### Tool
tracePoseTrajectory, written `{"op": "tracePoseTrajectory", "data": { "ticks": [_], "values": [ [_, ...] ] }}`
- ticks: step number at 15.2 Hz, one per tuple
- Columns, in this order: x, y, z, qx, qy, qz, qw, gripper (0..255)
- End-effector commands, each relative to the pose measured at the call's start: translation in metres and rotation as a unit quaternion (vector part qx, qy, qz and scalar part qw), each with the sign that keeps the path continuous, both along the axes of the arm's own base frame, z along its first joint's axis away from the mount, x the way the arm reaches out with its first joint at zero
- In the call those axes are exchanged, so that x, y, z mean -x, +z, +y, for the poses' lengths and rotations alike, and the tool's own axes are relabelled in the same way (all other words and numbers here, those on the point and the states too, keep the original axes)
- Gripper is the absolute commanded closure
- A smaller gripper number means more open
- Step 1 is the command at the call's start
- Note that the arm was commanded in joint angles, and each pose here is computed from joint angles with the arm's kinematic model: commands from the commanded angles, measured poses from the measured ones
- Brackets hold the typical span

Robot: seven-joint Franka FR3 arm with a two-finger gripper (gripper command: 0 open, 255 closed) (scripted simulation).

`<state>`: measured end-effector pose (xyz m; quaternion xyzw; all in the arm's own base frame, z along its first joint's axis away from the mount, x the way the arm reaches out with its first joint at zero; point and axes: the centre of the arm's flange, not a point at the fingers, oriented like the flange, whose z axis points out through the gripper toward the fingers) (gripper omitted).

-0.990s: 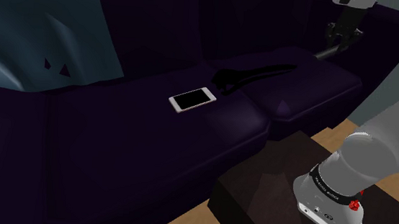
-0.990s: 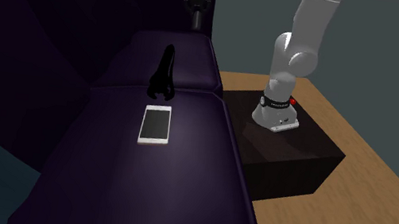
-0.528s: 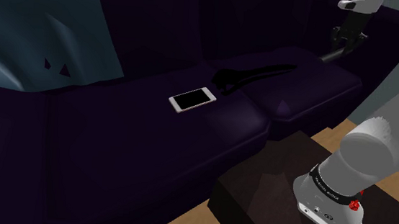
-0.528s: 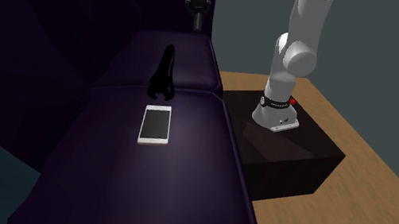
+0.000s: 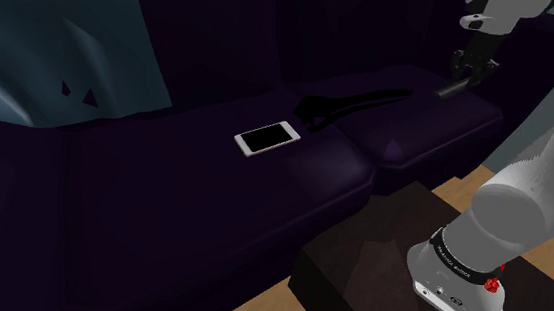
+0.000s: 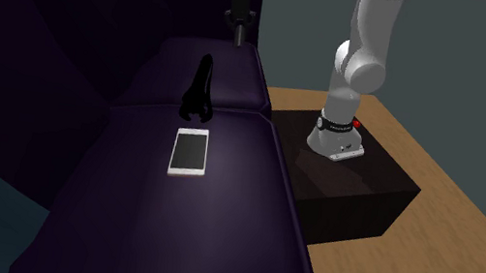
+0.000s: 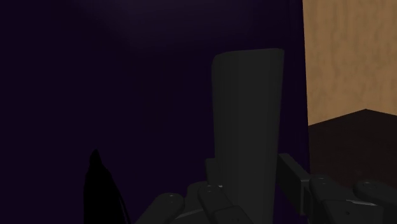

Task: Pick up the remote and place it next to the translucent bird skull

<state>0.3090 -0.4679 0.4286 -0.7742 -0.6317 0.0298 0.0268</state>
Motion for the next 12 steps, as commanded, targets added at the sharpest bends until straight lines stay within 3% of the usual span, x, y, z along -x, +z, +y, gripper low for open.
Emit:
{"op": "tracePoseTrajectory", "data": {
  "ticks": [1,12],
  "values": [
    [0.001,-0.010,-0.001,0.000,0.000,0.000,1.0000,255],
    [0.001,-0.068,-0.001,0.000,0.000,0.000,1.0000,255]
  ]
}}
